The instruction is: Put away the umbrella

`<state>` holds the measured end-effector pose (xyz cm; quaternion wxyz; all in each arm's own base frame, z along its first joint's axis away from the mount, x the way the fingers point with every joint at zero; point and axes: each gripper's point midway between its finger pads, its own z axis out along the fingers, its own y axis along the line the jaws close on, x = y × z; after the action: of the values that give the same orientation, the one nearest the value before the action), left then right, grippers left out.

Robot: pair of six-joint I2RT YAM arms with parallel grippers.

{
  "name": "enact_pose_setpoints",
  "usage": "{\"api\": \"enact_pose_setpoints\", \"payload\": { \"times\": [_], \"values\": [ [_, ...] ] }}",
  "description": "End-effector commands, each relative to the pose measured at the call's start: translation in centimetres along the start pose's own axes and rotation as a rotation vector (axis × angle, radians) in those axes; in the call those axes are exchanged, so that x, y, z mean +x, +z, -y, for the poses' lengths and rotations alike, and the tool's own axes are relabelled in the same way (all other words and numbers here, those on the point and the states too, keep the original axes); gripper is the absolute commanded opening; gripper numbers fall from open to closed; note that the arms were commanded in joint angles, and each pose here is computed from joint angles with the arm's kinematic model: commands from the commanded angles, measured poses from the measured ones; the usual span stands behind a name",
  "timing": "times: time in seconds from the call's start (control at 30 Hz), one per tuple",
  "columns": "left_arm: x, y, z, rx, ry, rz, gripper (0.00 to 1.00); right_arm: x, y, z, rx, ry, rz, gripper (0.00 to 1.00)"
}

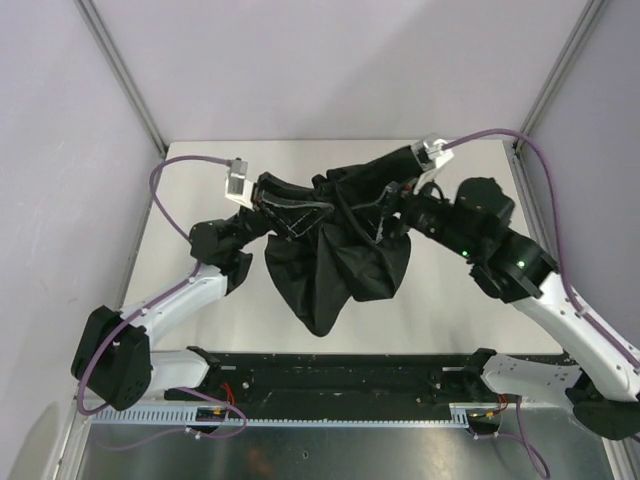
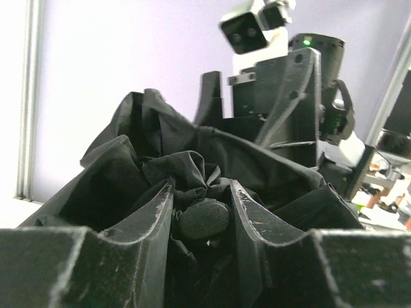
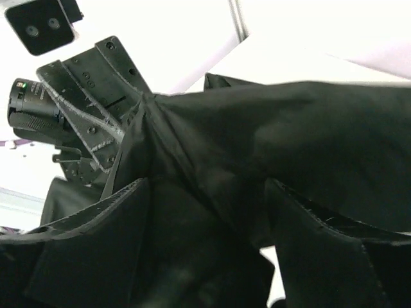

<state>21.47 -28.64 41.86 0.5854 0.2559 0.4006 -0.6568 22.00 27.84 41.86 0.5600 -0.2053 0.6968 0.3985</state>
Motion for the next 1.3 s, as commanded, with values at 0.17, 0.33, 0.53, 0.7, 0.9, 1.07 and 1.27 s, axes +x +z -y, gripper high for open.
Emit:
{"api": "enact_pose_setpoints", "payload": {
  "times": [0.17,0.33,0.53,0.7,0.9,1.07,1.27],
  "values": [
    [-6.0,1.0,-1.2,-0.078,0.241,0.265,0.00,-4.3,-6.6,-3.0,-0.021,-0.035,0.095,0.86],
    [-7.1,0.6,-4.8,-0.268,0.290,0.300,0.00,-2.9,-7.1,-5.4,-0.056,-0.050,0.075,0.88],
    [-8.8,-0.6,-8.3,-0.527,0.242,0.374,0.00,2.3,-3.2,-8.7,-0.042,-0.229,0.022,0.42],
    [-9.0,-1.0,-9.5,-0.664,0.241,0.360,0.00,6.3,2.1,-8.7,0.046,-0.394,-0.012,0.02],
    [-8.7,-2.0,-10.0,-0.747,0.197,0.338,0.00,10.5,6.5,-7.1,0.167,-0.539,-0.082,0.00],
    [-7.5,-2.5,-10.1,-0.762,0.156,0.294,0.00,9.6,8.0,-3.3,0.366,-0.582,-0.052,0.00],
    [-4.4,-2.1,-8.8,-0.668,0.063,0.200,0.00,6.9,10.4,0.8,0.479,-0.567,-0.003,0.00]
  ]
}}
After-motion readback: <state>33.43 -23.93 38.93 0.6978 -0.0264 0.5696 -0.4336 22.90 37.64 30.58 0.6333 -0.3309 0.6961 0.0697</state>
